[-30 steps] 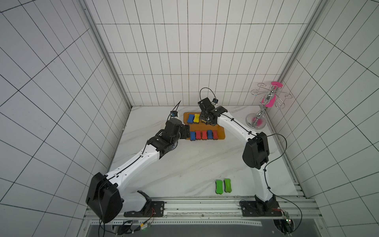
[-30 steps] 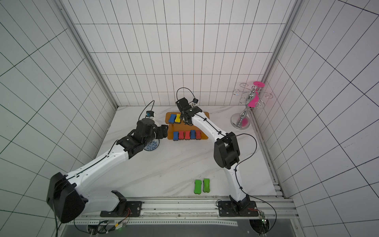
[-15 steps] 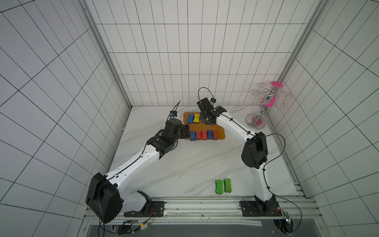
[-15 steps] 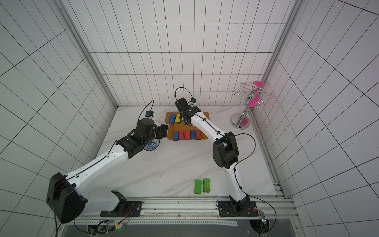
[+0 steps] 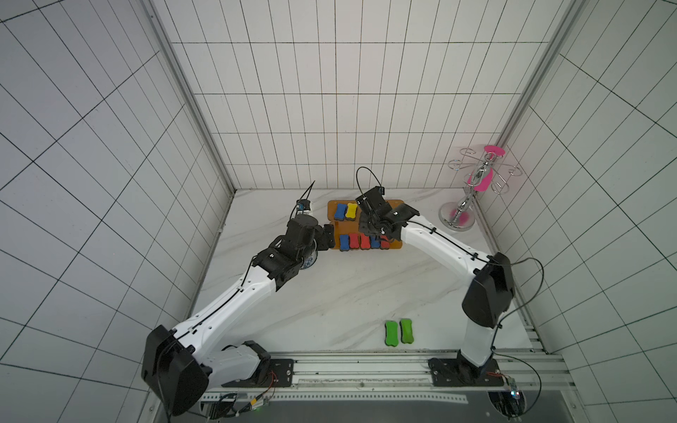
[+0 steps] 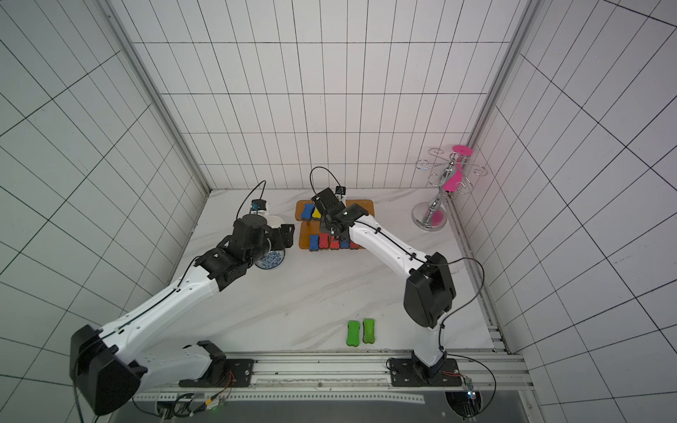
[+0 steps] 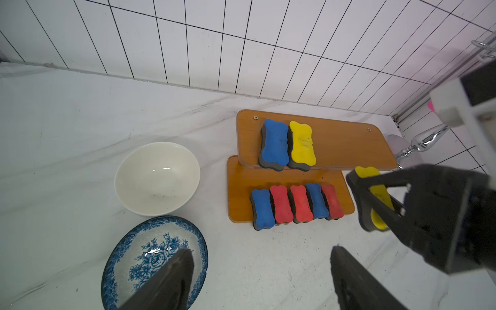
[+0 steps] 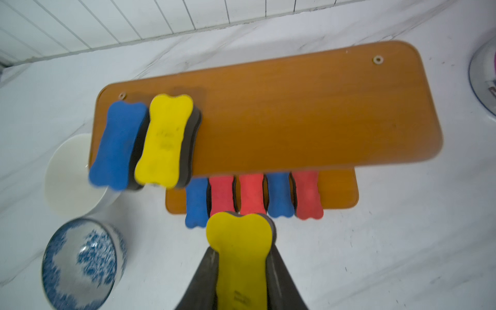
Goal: Remove the whiteboard erasers from the shelf
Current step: Pick up the whiteboard eraser from the shelf, then place the whiteboard eraser at the center of the board.
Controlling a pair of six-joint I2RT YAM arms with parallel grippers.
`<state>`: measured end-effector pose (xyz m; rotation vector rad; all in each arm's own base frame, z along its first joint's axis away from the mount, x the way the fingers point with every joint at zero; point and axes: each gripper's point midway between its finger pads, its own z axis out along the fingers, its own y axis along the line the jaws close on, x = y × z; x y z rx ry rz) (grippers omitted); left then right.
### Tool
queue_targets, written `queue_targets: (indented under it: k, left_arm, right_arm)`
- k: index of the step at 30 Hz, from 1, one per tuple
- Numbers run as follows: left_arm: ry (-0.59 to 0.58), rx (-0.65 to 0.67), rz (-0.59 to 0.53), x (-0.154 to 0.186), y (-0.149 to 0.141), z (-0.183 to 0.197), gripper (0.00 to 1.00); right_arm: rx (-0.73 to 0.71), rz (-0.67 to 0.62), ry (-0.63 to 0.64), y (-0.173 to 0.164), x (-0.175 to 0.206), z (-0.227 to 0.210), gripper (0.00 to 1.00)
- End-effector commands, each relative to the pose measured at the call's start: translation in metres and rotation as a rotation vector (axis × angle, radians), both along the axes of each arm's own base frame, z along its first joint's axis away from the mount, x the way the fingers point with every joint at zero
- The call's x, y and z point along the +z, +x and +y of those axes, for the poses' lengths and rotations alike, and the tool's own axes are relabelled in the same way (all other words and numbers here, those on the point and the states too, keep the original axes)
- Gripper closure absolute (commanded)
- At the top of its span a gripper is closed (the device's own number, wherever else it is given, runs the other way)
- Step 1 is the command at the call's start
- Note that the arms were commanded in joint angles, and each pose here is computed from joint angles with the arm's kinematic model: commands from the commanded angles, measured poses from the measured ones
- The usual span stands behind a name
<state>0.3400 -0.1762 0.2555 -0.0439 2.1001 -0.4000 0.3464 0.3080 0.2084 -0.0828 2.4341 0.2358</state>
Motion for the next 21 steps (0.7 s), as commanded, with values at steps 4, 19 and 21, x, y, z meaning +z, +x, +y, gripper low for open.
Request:
queue_targets:
  k: [4, 19, 21]
  left_arm:
    - [-0.006, 0.0, 0.01, -0.005, -0.015, 0.01, 0.16]
    - [0.001, -0.028, 0.016, -0.007, -0.025, 0.011, 0.16]
    - [0.004, -0.027, 0.007, -0.004, -0.025, 0.012, 0.16]
  right_arm:
    - [0.049, 0.17, -0.048, -0.112, -0.072, -0.02, 0.94]
    - [0.011, 0.377, -0.06, -0.229, -0.165, -0.044, 0.91]
    - [0.005, 0.38, -0.057, -0.233, -0.166, -0.043, 0.91]
